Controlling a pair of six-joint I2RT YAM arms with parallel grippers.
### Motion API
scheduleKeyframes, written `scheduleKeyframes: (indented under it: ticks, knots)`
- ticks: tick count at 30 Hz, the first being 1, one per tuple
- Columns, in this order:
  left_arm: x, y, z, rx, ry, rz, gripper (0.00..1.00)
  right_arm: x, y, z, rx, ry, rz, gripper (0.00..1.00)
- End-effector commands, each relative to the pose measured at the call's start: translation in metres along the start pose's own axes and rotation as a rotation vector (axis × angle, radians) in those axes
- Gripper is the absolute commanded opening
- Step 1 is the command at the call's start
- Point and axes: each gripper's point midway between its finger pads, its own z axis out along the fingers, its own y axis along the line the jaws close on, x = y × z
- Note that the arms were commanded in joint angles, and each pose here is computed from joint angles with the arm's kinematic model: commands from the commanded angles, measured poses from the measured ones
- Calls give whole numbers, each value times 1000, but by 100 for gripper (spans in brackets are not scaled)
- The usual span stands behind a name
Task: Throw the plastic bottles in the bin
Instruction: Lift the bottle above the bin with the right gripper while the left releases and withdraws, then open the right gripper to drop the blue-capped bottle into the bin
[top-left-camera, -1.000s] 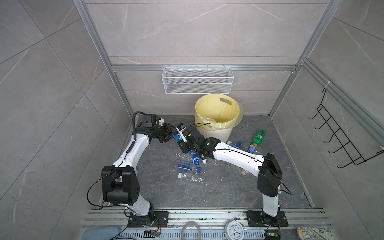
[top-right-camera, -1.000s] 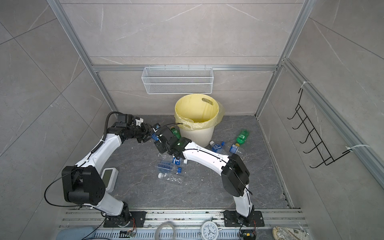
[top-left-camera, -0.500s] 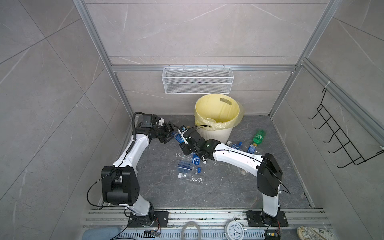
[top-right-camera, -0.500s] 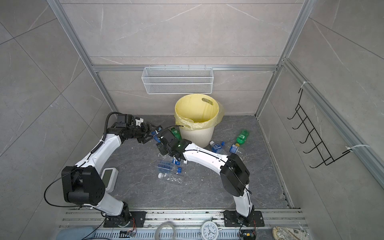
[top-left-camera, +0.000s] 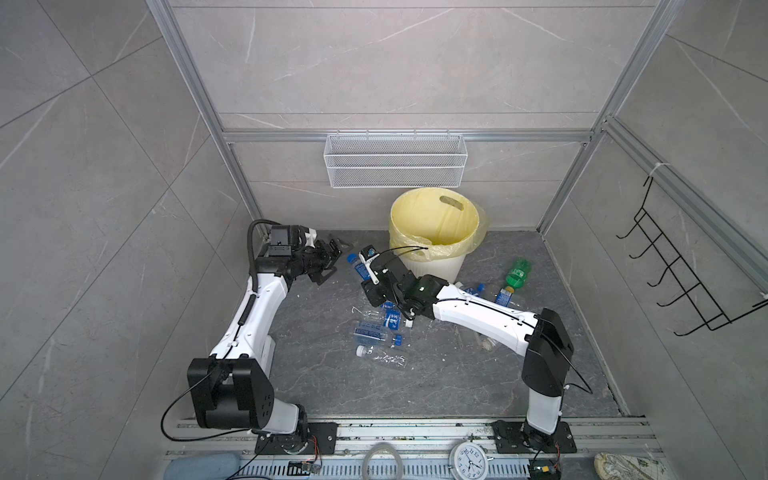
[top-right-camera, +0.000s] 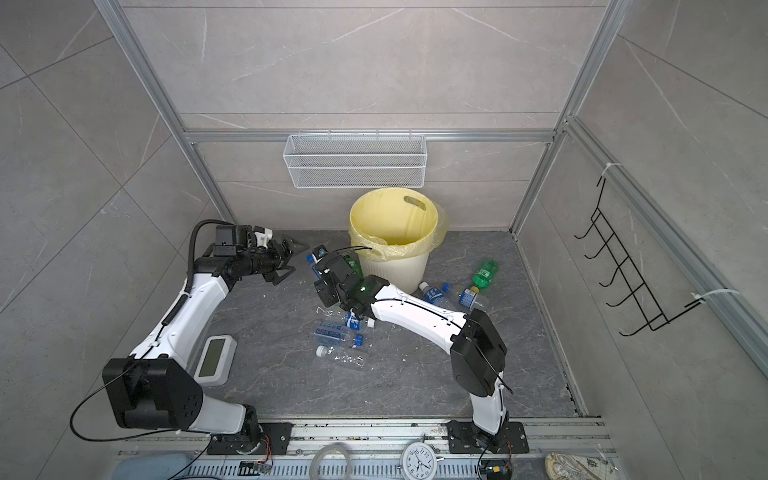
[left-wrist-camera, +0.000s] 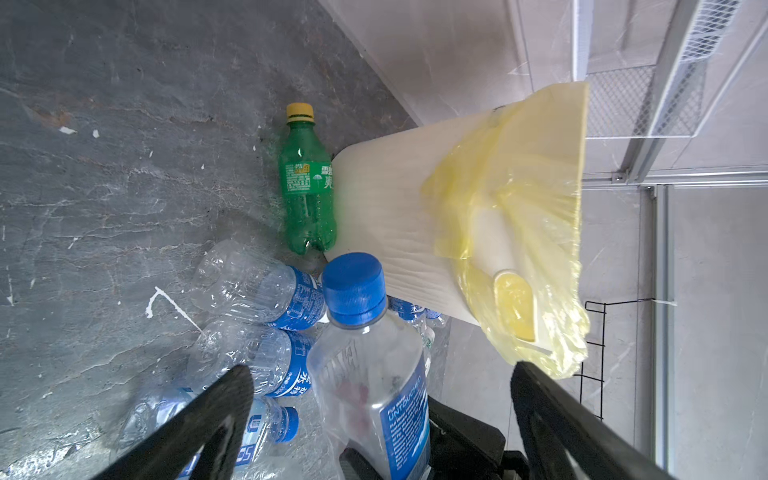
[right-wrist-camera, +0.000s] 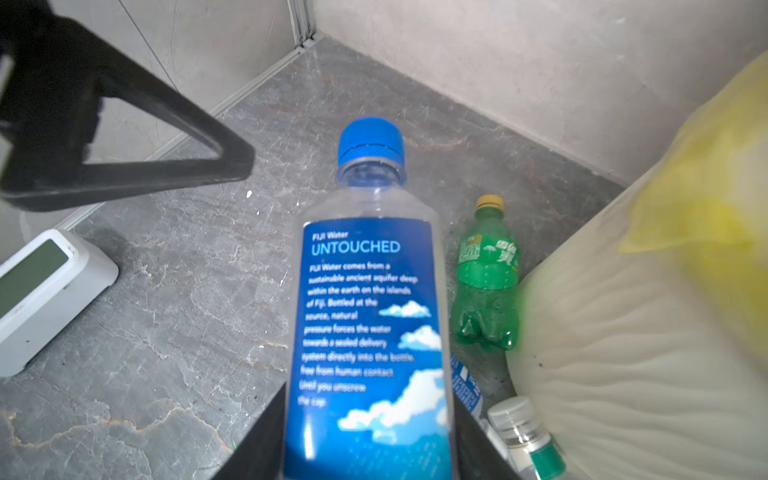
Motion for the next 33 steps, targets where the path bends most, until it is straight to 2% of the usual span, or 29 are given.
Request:
scheduleKeyframes:
  ticks: [1, 10, 18, 21, 23, 26, 28, 29, 30, 33]
  knots:
    - [-9, -40, -34, 77, -100, 98, 100, -42, -15, -43, 41, -88, -4, 43]
    - [-6, -109, -83, 241, -253, 285, 100, -112, -53, -145, 125, -284, 12, 42]
    - [35, -178, -80, 323, -225, 536, 100, -169, -112, -280, 278, -543, 113, 42]
    - [54, -195, -75, 335, -214, 643, 100, -176, -134, -312, 343, -605, 158, 41]
    - [62, -201, -70, 339, -203, 680, 100, -173, -149, -304, 374, -591, 177, 41]
    - [70, -200, -58, 322, -171, 712, 100, -153, -181, -241, 397, -453, 256, 46]
    - [72, -197, -52, 309, -156, 709, 100, -133, -203, -195, 461, -334, 293, 63]
    - [73, -195, -50, 299, -151, 709, 100, -132, -208, -189, 479, -316, 297, 73]
    - [72, -192, -49, 284, -149, 713, 100, -134, -210, -185, 489, -307, 294, 82]
    - [71, -179, -46, 213, -143, 737, 100, -145, -207, -197, 460, -356, 311, 95]
